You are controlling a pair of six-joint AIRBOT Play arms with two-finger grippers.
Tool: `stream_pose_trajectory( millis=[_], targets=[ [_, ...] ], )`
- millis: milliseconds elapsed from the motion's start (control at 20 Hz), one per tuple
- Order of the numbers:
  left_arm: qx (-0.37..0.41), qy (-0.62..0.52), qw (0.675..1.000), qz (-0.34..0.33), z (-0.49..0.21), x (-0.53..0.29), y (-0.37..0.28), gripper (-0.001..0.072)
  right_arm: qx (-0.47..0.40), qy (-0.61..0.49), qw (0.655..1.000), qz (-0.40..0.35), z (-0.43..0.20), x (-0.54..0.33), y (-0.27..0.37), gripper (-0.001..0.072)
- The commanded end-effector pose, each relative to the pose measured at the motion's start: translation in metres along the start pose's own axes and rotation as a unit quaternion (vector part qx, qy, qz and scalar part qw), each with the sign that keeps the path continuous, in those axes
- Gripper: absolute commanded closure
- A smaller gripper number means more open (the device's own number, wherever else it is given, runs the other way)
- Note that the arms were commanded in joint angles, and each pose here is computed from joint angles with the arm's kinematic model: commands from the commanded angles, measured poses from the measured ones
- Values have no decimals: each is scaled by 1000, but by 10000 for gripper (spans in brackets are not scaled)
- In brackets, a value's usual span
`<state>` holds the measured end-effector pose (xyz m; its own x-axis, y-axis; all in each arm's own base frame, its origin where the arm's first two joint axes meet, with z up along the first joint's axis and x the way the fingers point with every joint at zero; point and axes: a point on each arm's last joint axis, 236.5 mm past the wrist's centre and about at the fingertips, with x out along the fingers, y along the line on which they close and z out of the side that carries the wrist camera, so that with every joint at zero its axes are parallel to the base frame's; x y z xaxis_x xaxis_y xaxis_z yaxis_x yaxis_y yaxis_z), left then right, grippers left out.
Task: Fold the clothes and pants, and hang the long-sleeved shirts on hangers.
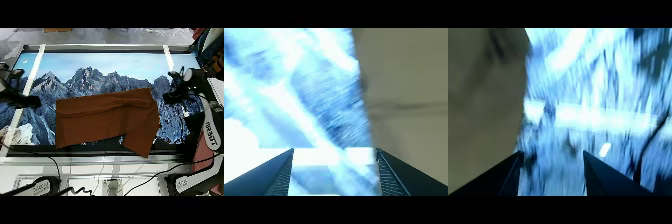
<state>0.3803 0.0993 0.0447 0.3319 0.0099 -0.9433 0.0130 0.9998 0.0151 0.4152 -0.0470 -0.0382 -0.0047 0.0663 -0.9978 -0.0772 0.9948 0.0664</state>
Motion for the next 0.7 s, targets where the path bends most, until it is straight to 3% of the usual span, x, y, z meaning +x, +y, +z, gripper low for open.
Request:
stream_pose_trajectory(
  millis=[0, 150, 400, 650],
  targets=[
    [-13, 0, 1000, 22, -43, -20, 19, 163, 39, 90, 984, 148, -66, 6, 22, 303],
    [-56, 14, 998, -10, -98, -3, 10, 163, 82, 102, 960, 249, -98, 24, 54, 303],
    [-100, 29, 994, -35, -148, 19, -11, 163, 80, 102, 942, 310, -150, 67, 100, 303],
    [-110, 52, 992, -43, -173, 43, -20, 173, 102, 53, 936, 333, -160, 102, 122, 305]
  ],
)
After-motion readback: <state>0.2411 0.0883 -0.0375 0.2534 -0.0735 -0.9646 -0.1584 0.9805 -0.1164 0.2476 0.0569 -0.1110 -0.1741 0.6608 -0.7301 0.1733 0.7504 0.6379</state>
